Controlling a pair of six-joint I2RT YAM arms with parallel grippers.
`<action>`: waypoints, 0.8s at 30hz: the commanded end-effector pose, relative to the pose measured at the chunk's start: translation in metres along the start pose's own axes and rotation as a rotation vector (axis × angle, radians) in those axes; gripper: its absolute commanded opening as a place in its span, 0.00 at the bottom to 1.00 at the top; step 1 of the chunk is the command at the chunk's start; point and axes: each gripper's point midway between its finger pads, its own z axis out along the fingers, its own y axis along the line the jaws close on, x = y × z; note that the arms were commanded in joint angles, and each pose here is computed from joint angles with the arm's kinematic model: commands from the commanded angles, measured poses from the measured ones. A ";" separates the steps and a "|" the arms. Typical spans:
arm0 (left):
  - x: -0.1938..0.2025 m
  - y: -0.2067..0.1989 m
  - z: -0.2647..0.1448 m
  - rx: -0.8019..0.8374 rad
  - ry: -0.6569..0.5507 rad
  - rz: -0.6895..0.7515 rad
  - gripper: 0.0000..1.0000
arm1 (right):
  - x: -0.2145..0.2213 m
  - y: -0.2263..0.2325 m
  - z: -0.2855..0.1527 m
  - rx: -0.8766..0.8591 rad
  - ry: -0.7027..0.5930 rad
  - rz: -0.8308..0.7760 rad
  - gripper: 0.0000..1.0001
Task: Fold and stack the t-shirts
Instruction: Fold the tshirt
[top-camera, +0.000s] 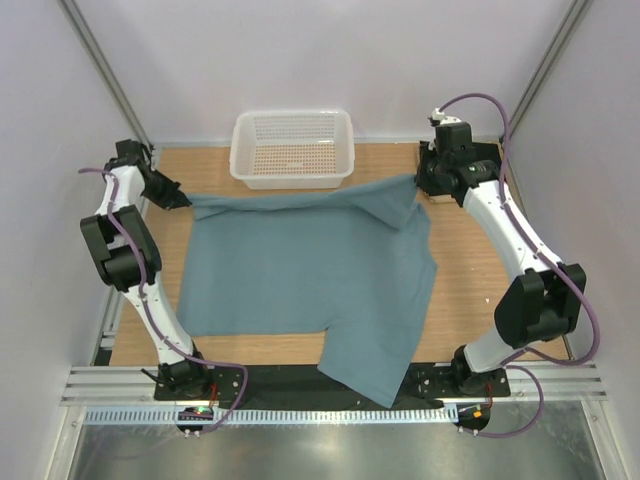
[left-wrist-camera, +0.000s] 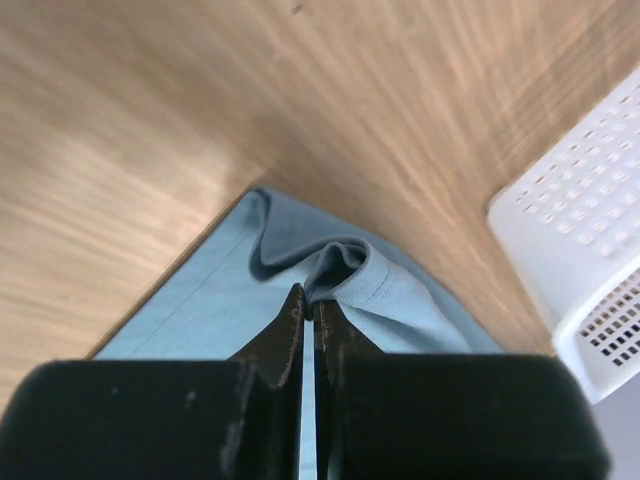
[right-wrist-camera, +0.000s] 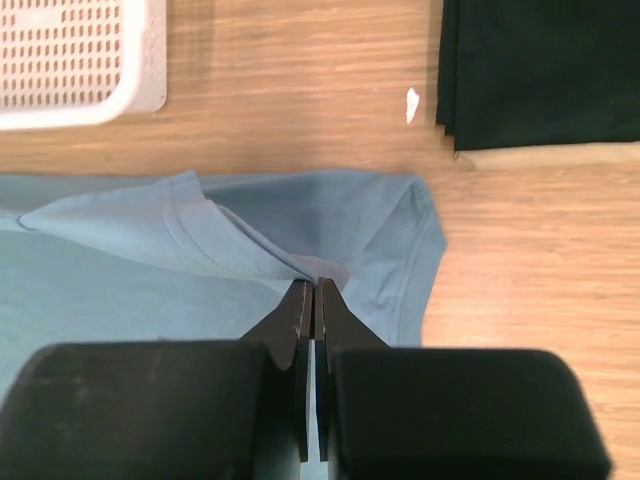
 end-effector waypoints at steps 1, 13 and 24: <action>-0.009 -0.024 -0.001 0.055 -0.003 0.010 0.00 | -0.047 -0.013 0.002 0.046 -0.107 -0.035 0.01; -0.023 -0.052 -0.009 0.089 -0.030 0.136 0.00 | -0.063 -0.012 0.005 -0.043 -0.080 -0.062 0.01; 0.005 -0.020 -0.019 -0.009 0.006 0.146 0.00 | -0.021 0.011 0.005 -0.182 0.059 0.018 0.01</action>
